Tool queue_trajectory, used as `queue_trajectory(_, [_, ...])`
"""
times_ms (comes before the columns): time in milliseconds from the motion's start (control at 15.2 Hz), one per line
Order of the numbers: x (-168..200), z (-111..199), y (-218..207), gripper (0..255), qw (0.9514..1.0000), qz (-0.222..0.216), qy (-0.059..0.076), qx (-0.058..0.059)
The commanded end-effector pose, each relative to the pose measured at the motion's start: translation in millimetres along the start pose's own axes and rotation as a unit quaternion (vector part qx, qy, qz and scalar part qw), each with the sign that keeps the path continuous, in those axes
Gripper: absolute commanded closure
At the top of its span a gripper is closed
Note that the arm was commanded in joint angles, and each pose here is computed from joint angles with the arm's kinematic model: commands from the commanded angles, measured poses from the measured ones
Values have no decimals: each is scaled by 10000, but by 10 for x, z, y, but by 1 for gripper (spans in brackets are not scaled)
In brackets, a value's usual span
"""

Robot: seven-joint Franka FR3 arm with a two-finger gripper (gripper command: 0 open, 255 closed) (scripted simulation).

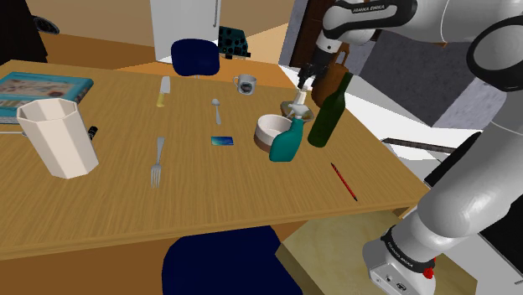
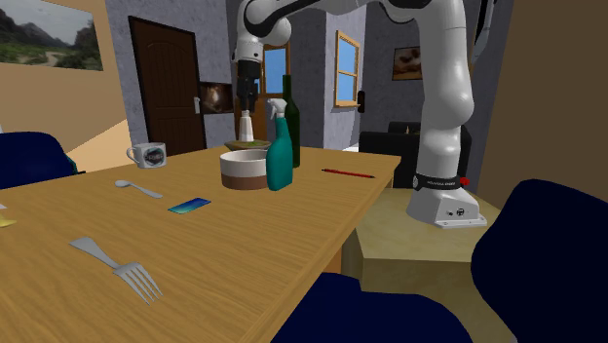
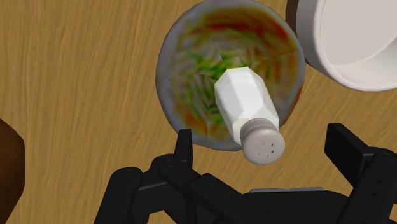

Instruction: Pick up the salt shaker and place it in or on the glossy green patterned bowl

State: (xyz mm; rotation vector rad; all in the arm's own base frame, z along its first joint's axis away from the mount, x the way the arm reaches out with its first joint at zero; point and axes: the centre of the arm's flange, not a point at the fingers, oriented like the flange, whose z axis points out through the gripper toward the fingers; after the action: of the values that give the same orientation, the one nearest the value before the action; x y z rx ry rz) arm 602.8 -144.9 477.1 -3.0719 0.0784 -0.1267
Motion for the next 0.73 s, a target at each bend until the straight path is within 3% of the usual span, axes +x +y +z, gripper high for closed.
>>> queue_trajectory(0, [-7, -202, 9, 0, 10000, 0, -1, 0])
queue_trajectory(132, [-7, -438, 9, 0, 10000, 0, -1, 0])
queue_trajectory(660, [-7, -438, 9, 0, 10000, 0, -1, 0])
